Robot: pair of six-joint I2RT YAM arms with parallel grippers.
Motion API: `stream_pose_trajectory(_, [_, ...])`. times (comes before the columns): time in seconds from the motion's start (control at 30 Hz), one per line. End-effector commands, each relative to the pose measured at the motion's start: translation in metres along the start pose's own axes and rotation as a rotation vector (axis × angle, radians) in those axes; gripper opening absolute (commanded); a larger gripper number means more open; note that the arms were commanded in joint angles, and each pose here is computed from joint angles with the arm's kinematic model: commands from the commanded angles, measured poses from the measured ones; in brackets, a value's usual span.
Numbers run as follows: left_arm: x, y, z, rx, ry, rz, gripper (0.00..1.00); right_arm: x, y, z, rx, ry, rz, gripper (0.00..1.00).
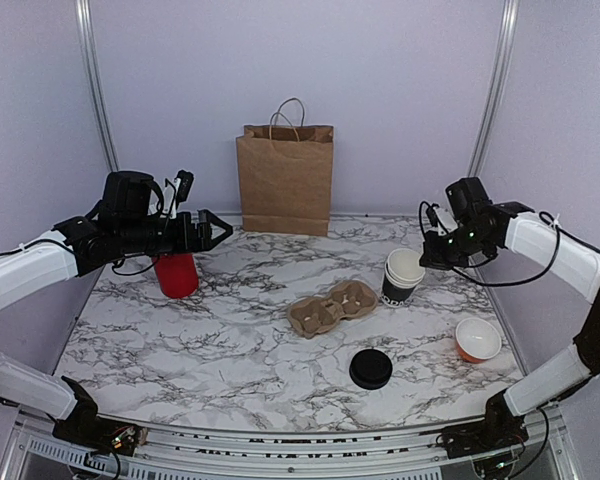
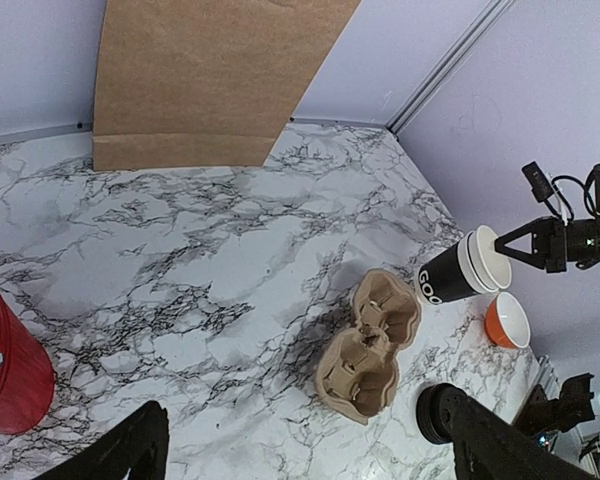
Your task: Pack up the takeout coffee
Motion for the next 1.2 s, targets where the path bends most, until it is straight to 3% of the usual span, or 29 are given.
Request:
stream_pose_trajectory(0.0, [-0.002,-0.007,0.001,0.045,-0.01,-0.033,0.99,-0.034,0.021,-0.042,-0.096,-0.139,-0.006,0.0])
stream_pose_trajectory(0.33, [0.022,0.013,-0.002,-0.005,0.012,-0.164,0.99,-0.076,0.138,-0.048,-0.268,-0.212,-0.148,0.0])
stream_pose_trajectory(0.7, [0.085,0.055,-0.014,-0.141,0.043,-0.295,0.99,-0.047,0.28,0.017,-0.462,-0.086,-0.318,0.0])
stream_pose_trajectory(0.93, [0.105,0.06,-0.009,-0.173,0.07,-0.303,0.99,-0.037,0.328,0.041,-0.479,-0.04,-0.383,0.0])
stream_pose_trajectory(1.17, [0.109,0.061,-0.005,-0.149,0.064,-0.324,0.99,-0.034,0.334,0.05,-0.467,-0.014,-0.396,0.0])
Point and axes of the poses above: each gripper's point midway between its finger pads, its own z axis out along the fingers, its own y axis along the line the jaws close on, x = y × z, the point moved 6 cm from there along -z, back along the fingers, and after that the axes turned 11 degrees about -z, right-handed, at the moved point
